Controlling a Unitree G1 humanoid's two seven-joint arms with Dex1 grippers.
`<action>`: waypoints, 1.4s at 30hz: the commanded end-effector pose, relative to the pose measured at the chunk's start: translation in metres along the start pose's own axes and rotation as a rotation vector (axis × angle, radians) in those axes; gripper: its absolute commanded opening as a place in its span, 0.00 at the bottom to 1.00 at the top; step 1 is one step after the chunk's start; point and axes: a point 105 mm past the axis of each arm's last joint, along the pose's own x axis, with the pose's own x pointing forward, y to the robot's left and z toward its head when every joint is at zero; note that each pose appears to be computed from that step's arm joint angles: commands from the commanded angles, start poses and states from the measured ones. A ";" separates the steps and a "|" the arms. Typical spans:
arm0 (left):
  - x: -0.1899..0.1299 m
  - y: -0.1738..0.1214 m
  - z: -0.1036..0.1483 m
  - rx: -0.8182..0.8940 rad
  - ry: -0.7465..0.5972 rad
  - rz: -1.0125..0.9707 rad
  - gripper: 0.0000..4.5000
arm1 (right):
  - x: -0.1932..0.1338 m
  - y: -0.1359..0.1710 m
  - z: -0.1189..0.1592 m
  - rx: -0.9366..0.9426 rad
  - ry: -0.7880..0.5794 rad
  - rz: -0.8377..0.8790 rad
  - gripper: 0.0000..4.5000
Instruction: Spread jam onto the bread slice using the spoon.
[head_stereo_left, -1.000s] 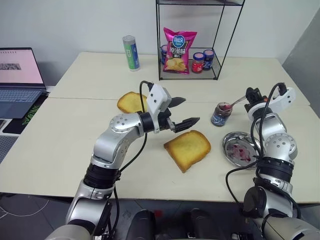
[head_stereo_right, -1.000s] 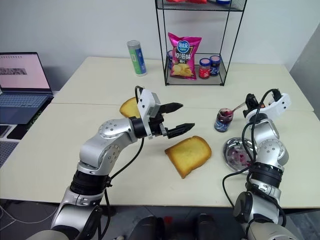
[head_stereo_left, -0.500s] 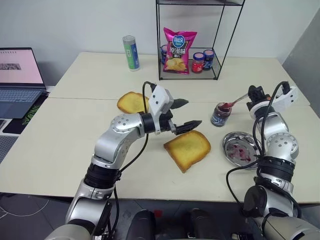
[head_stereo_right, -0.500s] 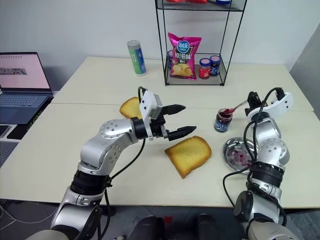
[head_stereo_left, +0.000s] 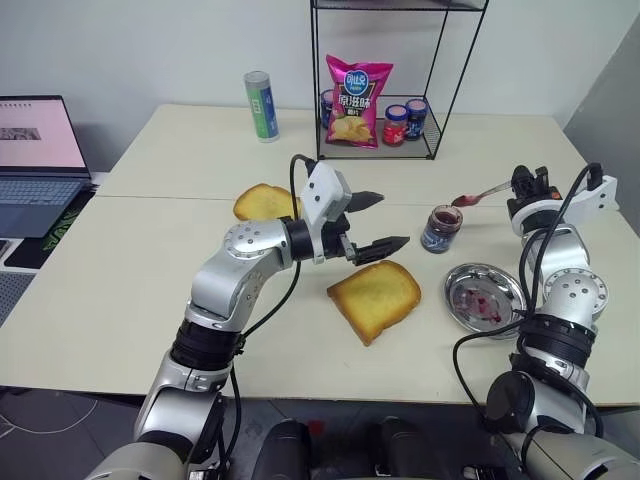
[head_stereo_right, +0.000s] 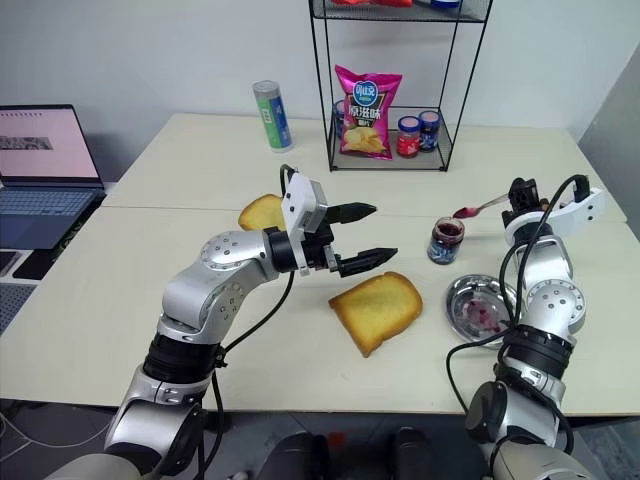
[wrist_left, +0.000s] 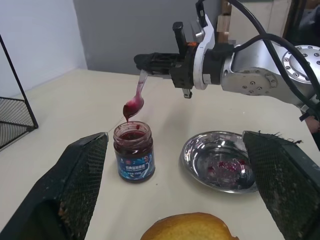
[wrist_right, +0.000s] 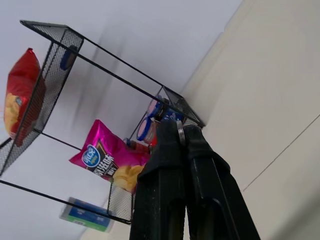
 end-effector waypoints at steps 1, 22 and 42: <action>0.001 0.001 0.016 0.038 -0.052 -0.010 1.00 | -0.006 0.024 0.016 0.064 -0.053 0.084 0.00; -0.087 -0.036 -0.013 -0.054 0.150 -0.016 1.00 | -0.073 0.125 -0.075 -0.218 0.410 0.495 0.00; -0.105 -0.058 -0.047 -0.119 0.271 0.011 1.00 | -0.111 0.104 -0.153 -0.847 0.565 0.779 0.00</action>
